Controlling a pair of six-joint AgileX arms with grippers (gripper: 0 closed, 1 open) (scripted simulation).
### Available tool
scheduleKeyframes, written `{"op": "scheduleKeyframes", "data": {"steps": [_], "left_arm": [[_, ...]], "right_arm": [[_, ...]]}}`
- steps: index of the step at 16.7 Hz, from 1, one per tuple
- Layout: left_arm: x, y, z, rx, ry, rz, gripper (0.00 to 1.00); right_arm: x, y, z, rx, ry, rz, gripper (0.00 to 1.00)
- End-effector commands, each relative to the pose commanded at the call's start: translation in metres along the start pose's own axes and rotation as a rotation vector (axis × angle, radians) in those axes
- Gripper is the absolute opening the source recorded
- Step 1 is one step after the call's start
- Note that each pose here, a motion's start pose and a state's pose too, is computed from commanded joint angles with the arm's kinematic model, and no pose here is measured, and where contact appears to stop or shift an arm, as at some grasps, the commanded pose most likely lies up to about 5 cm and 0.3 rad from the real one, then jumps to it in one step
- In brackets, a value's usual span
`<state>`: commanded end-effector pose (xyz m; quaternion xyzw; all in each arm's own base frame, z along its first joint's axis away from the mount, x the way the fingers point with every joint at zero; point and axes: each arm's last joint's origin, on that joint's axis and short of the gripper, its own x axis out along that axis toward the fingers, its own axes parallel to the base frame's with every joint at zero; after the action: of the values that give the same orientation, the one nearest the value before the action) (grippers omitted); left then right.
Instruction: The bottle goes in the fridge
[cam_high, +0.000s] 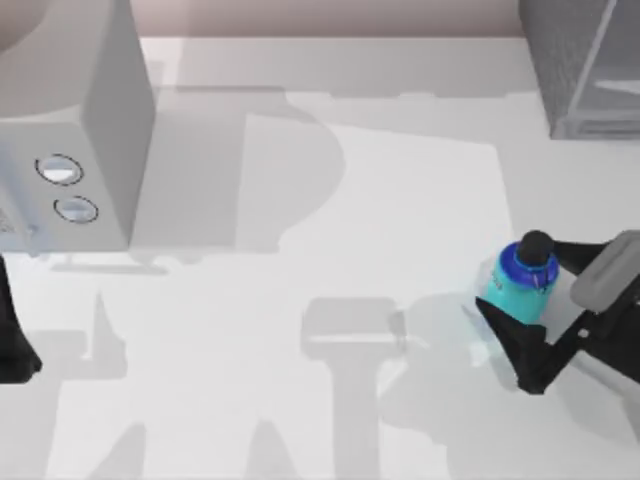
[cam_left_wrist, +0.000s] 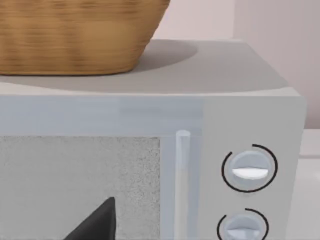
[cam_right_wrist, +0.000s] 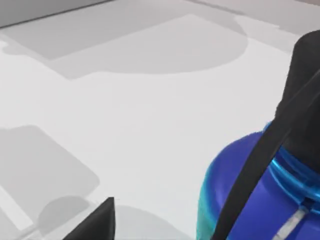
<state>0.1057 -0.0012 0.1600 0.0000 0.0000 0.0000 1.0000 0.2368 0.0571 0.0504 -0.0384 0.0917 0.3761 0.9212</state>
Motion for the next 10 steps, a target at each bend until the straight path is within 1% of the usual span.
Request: {"op": "scheduleKeyframes", "data": {"steps": [4,10], "left_arm": [[0.0,0.0,0.0,0.0,0.0,0.0,1.0],[0.0,0.0,0.0,0.0,0.0,0.0,1.0]], "right_arm": [[0.0024,0.0003,0.0,0.0,0.0,0.0,1.0],[0.0024,0.0003,0.0,0.0,0.0,0.0,0.55]]}}
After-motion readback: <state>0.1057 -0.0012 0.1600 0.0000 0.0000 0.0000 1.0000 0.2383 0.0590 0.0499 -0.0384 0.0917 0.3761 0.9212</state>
